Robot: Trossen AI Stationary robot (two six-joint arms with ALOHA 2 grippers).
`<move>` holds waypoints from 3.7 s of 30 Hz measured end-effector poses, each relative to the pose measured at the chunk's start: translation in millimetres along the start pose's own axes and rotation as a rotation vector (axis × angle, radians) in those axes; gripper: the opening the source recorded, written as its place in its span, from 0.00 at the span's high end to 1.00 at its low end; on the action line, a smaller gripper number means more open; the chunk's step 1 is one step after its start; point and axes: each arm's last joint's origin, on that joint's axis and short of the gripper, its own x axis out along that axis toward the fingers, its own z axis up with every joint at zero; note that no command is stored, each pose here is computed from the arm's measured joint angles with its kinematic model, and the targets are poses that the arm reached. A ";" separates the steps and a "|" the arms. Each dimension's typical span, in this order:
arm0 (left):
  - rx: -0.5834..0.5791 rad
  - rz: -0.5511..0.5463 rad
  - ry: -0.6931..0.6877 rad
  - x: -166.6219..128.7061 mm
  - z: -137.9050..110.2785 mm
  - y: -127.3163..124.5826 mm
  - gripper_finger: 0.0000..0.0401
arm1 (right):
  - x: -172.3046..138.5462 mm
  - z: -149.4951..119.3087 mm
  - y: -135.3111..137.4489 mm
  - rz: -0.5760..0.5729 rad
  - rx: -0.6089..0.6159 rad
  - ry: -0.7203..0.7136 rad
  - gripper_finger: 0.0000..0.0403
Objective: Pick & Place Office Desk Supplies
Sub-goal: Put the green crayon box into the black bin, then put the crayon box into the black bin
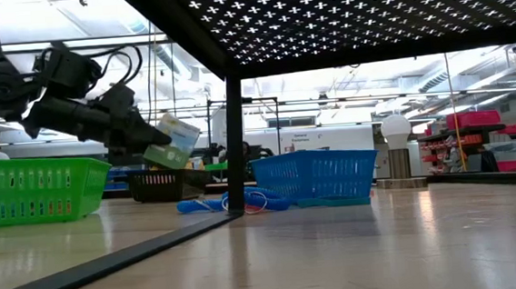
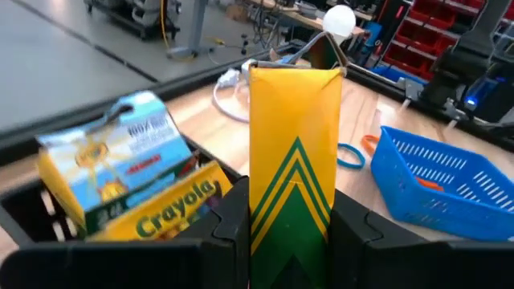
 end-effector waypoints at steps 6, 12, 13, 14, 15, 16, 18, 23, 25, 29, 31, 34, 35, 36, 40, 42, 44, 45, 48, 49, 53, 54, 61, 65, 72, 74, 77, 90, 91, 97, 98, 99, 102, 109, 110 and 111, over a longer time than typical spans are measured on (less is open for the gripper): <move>-0.095 -0.007 0.047 2.4 -6.7 7.0 0.74 | 0.0 0.0 0.1 0.002 0.002 0.000 0.31; -0.098 0.034 0.069 3.4 -10.4 9.7 0.74 | 0.0 -0.1 0.3 0.007 0.006 0.000 0.31; -0.103 0.040 0.074 3.2 -10.9 10.8 0.74 | 0.0 -0.1 0.3 0.007 0.006 0.000 0.31; -0.116 0.050 0.078 3.1 -11.5 12.3 0.74 | 0.0 -0.1 0.3 0.007 0.006 0.000 0.31; -0.132 0.063 0.080 2.8 -12.1 14.0 0.74 | 0.0 -0.1 0.3 0.007 0.006 0.000 0.31; -0.142 0.081 0.083 2.6 -12.7 15.6 0.74 | 0.0 -0.1 0.3 0.007 0.005 0.000 0.31; -0.150 0.118 0.088 2.2 -13.5 18.8 0.74 | 0.1 -0.1 0.4 0.011 0.006 0.000 0.31; -0.155 0.177 0.093 1.1 -14.8 22.5 0.74 | 0.1 0.0 0.9 0.028 0.006 -0.003 0.31; -0.155 0.189 0.092 0.8 -14.8 23.3 0.74 | 0.1 -0.1 0.9 0.028 0.010 -0.002 0.31; -0.154 0.184 0.094 0.7 -15.2 23.2 0.74 | 0.1 0.0 0.9 0.028 0.014 -0.003 0.31; -0.158 0.185 0.093 0.7 -15.2 23.2 0.74 | 0.1 0.0 0.8 0.028 0.021 -0.002 0.31; -0.156 0.168 0.086 0.5 -14.9 22.6 0.74 | 0.1 -0.1 0.8 0.028 0.023 -0.002 0.31; -0.156 0.160 0.082 0.4 -14.8 22.4 0.74 | 0.1 0.0 0.8 0.028 0.027 -0.002 0.31; -0.157 0.156 0.080 0.3 -14.8 22.2 0.71 | 0.1 0.0 0.8 0.027 0.030 -0.002 0.31; -0.158 0.184 0.097 -0.6 -17.5 23.1 0.46 | 0.1 0.0 0.8 0.027 0.033 -0.002 0.31; -0.154 0.185 0.090 -0.4 -16.8 22.9 0.36 | 0.2 -0.1 0.8 0.027 0.034 -0.001 0.31; -0.154 0.184 0.079 -0.2 -15.7 22.9 0.30 | 0.2 -0.1 0.8 0.027 0.034 -0.002 0.31; -0.153 0.184 0.072 -0.2 -15.1 22.8 0.29 | 0.2 -0.1 0.8 0.027 0.033 -0.001 0.31; -0.158 0.169 0.051 0.4 -13.1 21.4 0.28 | 0.2 -0.1 0.8 0.027 0.035 -0.001 0.31; -0.154 0.162 0.039 0.6 -11.8 20.7 0.28 | 0.2 -0.1 0.8 0.026 0.037 -0.001 0.31; -0.145 0.149 0.020 1.1 -9.9 19.3 0.29 | 0.2 -0.2 0.8 0.026 0.039 -0.001 0.31; -0.141 0.148 0.018 1.1 -9.6 19.2 0.30 | 0.2 -0.1 0.8 0.026 0.039 -0.001 0.31; -0.120 0.159 -0.024 1.3 -5.4 19.3 0.30 | 0.2 -0.2 0.8 0.025 0.039 -0.001 0.31; -0.121 0.167 -0.026 1.2 -5.2 19.5 0.30 | 0.2 -0.2 0.8 0.025 0.039 -0.001 0.31; -0.104 0.250 -0.046 0.9 -4.3 21.9 0.30 | 0.2 -1.4 1.0 0.027 0.040 0.012 0.31; -0.074 0.280 -0.049 0.7 -4.0 22.7 0.30 | 0.2 -1.9 1.0 0.028 0.047 0.017 0.31; -0.042 0.293 -0.060 0.6 -2.7 22.9 0.30 | 0.2 -2.0 1.1 0.028 0.049 0.018 0.31; 0.016 0.403 -0.176 -3.1 9.9 23.5 0.30 | 0.1 -2.3 1.1 0.030 0.051 0.021 0.31; 0.019 0.388 -0.195 -3.4 12.1 22.6 0.30 | 0.1 -2.3 1.1 0.030 0.051 0.021 0.31; 0.048 0.149 -0.345 -5.0 29.1 6.8 0.30 | 1.6 -3.2 1.4 0.035 0.053 0.027 0.31; 0.058 0.101 -0.362 -5.1 31.0 2.5 0.30 | 4.0 -4.7 1.8 0.042 0.058 0.035 0.31; 0.069 0.050 -0.373 -5.1 32.5 -2.1 0.30 | 6.3 -6.5 2.2 0.047 0.064 0.047 0.31; 0.102 -0.105 -0.401 -6.6 36.7 -16.8 0.31 | 18.1 -14.6 3.6 0.056 0.067 0.095 0.31; 0.139 -0.424 -0.403 -12.7 38.3 -53.9 0.36 | 39.4 -34.9 6.7 0.072 0.066 0.217 0.31; 0.137 -0.455 -0.391 -13.2 37.0 -59.0 0.36 | 41.7 -36.9 7.0 0.073 0.068 0.227 0.31; 0.134 -0.486 -0.375 -13.8 35.3 -63.9 0.37 | 43.5 -39.0 7.2 0.074 0.072 0.240 0.31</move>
